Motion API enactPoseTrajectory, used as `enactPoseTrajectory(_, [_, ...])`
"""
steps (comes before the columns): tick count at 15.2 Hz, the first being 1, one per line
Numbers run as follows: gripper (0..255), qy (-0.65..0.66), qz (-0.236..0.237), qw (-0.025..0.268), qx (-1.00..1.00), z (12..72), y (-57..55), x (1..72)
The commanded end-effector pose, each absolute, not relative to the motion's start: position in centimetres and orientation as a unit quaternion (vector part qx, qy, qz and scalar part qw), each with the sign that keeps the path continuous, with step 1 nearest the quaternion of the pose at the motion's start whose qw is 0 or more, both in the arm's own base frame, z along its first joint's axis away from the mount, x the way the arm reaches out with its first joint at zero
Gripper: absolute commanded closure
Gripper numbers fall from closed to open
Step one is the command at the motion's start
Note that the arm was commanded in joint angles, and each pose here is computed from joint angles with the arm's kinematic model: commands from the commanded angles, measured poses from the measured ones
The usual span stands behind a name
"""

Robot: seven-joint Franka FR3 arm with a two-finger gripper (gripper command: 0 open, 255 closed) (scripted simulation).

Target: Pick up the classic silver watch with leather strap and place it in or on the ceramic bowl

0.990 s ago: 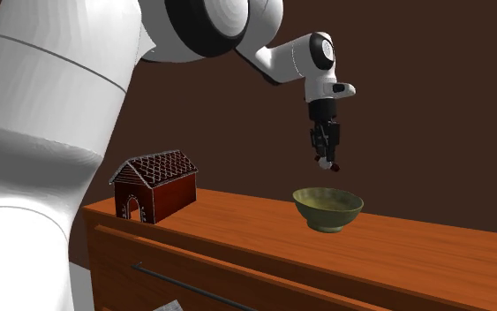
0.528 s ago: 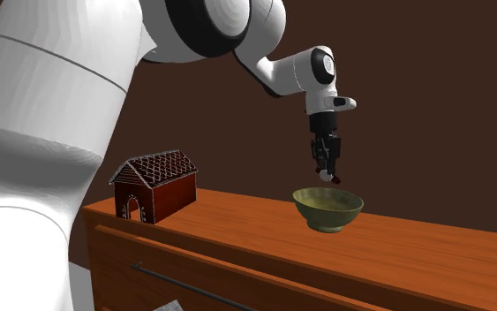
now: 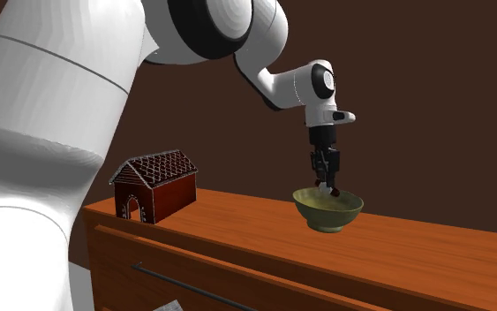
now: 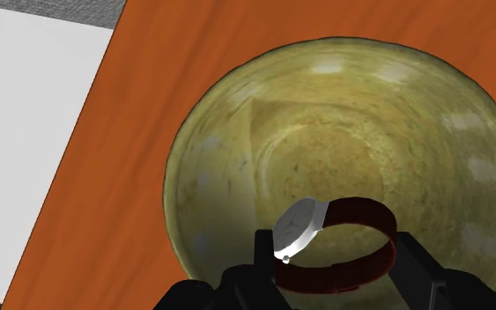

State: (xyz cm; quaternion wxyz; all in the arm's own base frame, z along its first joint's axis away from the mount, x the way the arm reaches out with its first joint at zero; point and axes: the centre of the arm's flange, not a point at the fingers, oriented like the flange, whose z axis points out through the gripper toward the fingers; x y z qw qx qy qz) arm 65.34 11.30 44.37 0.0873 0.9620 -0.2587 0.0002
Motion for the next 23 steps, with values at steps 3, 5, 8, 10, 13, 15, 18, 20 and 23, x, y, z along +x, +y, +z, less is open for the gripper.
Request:
enactPoseTrajectory(3, [255,-0.259,0.0,0.087,0.962,44.2,11.3,65.3])
enactPoseTrajectory(5, [255,-0.259,0.0,0.087,0.962,44.2,11.3,65.3])
enactPoseTrajectory(8, [0,-0.259,0.0,0.087,0.962,44.2,11.3,65.3])
enactPoseTrajectory(10, [0,-0.259,0.0,0.087,0.962,44.2,11.3,65.3])
enactPoseTrajectory(13, [0,-0.259,0.0,0.087,0.962,45.5,11.5,65.4])
enactPoseTrajectory(15, [0,-0.259,0.0,0.087,0.962,48.1,11.9,65.5])
enactPoseTrajectory(18, [0,-0.259,0.0,0.087,0.962,49.1,12.1,65.5])
enactPoseTrajectory(20, [0,-0.259,0.0,0.087,0.962,49.1,12.1,65.5])
enactPoseTrajectory(23, [0,-0.259,0.0,0.087,0.962,49.1,12.1,65.5])
